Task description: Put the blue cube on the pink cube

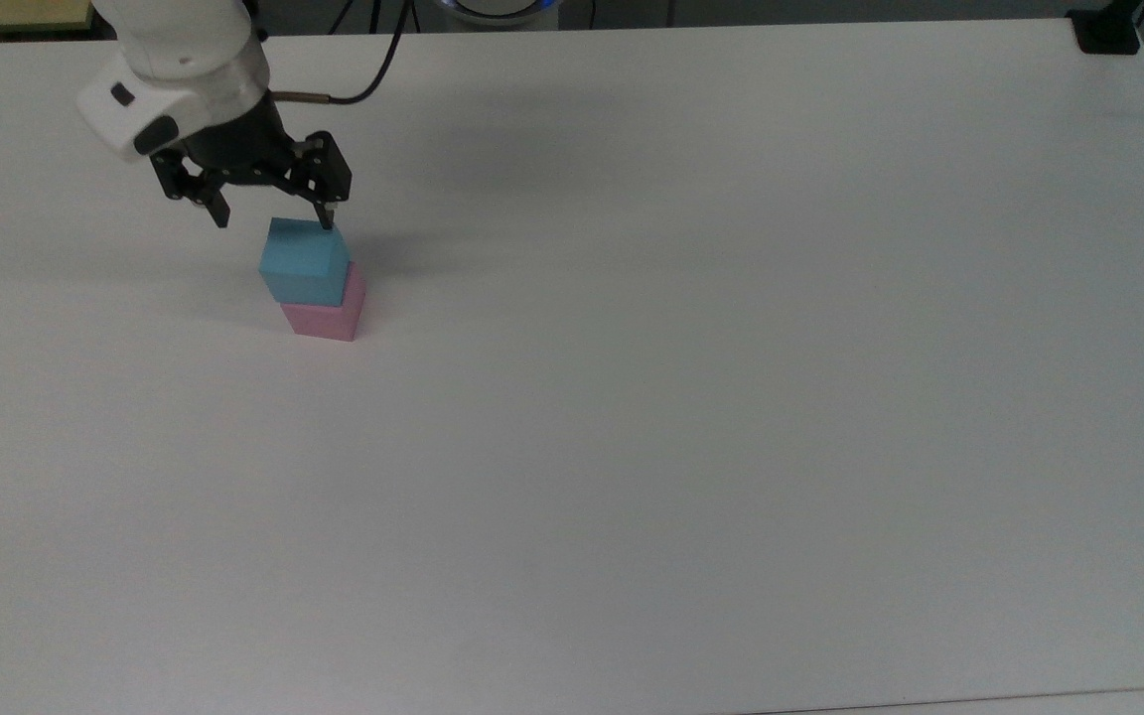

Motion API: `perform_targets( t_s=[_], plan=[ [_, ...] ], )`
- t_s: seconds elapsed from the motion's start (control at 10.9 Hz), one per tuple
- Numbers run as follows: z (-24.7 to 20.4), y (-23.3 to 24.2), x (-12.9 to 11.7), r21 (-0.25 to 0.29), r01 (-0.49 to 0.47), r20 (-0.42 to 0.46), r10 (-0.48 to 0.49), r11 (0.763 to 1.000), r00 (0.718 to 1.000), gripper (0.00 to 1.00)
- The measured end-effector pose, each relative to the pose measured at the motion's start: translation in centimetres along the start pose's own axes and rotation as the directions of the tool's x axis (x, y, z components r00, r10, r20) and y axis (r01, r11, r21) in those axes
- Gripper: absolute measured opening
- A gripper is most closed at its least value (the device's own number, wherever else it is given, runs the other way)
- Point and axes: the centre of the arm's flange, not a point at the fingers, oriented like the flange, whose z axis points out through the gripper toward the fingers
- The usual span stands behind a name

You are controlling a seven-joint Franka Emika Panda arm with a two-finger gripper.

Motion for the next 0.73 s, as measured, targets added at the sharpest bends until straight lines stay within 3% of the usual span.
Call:
perform_targets(
  t_s=[0.37,0.73],
  plan=[
    [-13.6,-1.1,-4.2,0.011,-0.134,0.016,0.134,0.991,0.991,1.00],
    [-20.7,-6.7,-8.0,0.018,-0.238,0.027,0.237,0.971,0.971,1.00]
  ],
)
